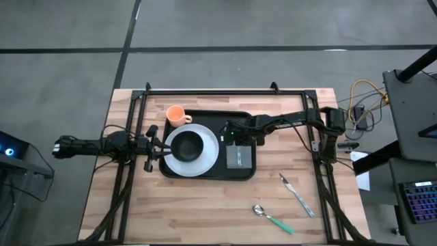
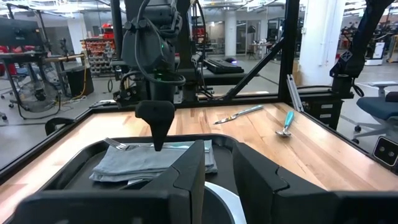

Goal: Set up tray
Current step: Put the white and blue fork on the gray napkin

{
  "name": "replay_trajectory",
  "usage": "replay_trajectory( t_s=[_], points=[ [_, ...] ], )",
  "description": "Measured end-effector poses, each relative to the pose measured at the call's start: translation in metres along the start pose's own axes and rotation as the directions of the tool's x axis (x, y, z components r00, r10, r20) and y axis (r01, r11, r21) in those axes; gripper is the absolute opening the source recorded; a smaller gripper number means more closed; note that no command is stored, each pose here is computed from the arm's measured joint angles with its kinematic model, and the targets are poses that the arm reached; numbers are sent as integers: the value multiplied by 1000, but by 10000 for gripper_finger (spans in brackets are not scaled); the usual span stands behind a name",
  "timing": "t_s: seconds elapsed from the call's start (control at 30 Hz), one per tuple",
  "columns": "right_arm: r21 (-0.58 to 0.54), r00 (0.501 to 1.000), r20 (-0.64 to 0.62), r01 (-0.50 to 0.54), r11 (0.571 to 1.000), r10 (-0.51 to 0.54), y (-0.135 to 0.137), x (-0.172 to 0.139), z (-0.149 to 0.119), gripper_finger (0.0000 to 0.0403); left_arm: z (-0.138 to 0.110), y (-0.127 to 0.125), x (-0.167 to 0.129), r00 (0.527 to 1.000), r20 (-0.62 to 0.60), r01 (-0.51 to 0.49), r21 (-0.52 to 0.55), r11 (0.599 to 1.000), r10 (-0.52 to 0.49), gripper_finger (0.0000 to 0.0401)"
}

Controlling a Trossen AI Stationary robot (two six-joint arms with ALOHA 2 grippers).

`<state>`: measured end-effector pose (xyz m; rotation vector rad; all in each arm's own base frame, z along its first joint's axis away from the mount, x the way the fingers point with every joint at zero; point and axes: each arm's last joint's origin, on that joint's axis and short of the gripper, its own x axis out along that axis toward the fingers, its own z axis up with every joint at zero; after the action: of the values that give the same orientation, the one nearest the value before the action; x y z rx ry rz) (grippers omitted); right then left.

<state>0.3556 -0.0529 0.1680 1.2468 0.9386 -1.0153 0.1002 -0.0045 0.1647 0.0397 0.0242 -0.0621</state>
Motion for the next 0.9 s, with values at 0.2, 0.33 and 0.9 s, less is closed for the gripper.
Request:
replay_trajectory(
  t_s=[0.2,0.33,0.9],
  points=[
    [-4,999,-9,47,999,-47,-2,18,-1,13,0,0,0,1000,0,0,0,1000,0,64],
    [-9,997,-36,68,998,-69,-3,33,-2,13,0,0,0,1000,0,0,0,1000,0,64],
    [11,997,33,67,998,-67,-4,20,1,13,0,0,0,1000,0,0,0,1000,0,64]
  ],
)
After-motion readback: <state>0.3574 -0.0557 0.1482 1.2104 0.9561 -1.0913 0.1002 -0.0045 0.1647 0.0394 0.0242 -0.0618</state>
